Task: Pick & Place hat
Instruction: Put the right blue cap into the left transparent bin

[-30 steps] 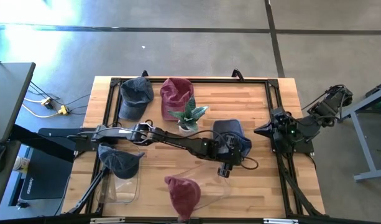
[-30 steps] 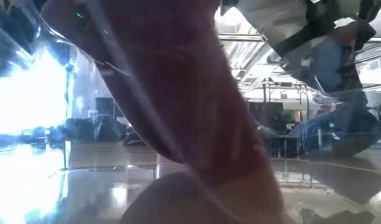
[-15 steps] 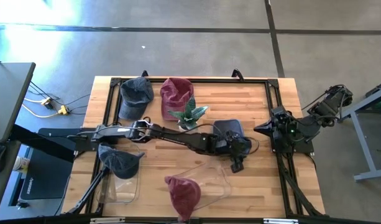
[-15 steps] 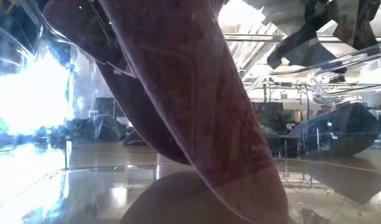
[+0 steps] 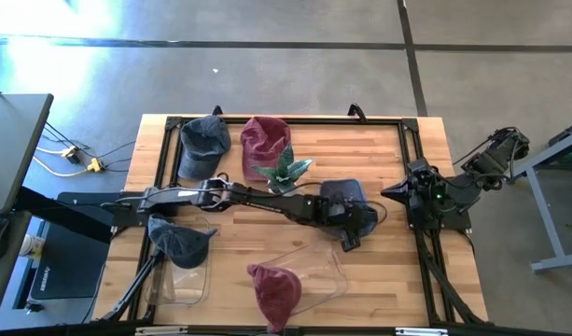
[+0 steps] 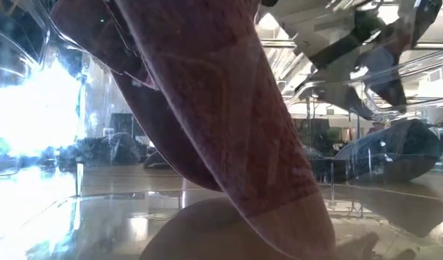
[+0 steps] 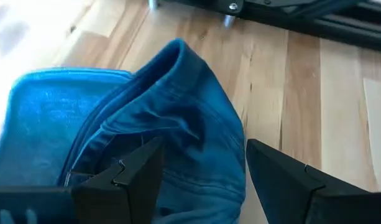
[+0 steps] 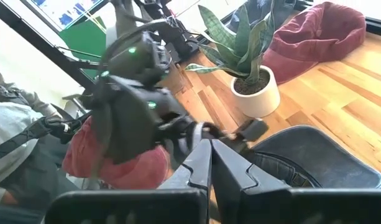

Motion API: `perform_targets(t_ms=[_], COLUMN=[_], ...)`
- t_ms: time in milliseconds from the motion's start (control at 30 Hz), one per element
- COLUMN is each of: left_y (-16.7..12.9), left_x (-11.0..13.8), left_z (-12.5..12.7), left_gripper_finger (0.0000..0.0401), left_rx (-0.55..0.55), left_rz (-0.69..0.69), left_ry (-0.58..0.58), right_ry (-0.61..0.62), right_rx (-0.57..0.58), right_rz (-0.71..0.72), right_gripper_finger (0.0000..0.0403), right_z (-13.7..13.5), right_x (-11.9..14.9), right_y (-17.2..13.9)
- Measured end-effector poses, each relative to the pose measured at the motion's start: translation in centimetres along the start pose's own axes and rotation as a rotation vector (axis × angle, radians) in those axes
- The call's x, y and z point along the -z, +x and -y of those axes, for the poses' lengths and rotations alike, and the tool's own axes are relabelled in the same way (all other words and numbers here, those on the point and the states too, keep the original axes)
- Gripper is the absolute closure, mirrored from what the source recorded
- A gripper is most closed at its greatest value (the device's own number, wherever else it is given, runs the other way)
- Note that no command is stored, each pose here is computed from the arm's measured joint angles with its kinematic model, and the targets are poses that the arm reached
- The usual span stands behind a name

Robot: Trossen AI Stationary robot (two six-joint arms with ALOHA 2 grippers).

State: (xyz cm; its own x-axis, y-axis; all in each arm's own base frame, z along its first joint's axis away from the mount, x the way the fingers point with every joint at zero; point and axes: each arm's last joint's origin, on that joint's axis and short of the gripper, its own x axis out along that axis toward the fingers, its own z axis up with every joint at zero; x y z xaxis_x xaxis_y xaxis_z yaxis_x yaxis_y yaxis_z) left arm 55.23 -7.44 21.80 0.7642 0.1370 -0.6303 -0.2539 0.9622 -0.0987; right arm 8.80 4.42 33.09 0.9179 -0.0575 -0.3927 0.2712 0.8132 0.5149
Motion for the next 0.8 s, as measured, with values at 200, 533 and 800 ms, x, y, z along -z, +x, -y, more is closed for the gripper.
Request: perform_targets(t_ms=[200,533,800], left_y=[0.5,0.8,1.7], left_x=[0.0,-0.3,-0.5], left_z=[-1.7,-3.5,-4.1], left_gripper_finger=[0.0178,0.0178,0.0178], left_rx=[-0.027,-0.085,-0.040], left_rz=[-0.033,-0.043,-0.025], left_ry=[0.006,0.003,0.089], right_ry=[0.001,0.001,0.002], right_rx=[0.000,0.000,-0.001], right_rz=[0.000,0.000,-0.001], right_gripper_finger=[0.0400,0.0401,0.0398], right_z=[0.0,0.0,0.0], right_x=[0.0,0.0,0.0], right_y=[0.0,0.0,0.0])
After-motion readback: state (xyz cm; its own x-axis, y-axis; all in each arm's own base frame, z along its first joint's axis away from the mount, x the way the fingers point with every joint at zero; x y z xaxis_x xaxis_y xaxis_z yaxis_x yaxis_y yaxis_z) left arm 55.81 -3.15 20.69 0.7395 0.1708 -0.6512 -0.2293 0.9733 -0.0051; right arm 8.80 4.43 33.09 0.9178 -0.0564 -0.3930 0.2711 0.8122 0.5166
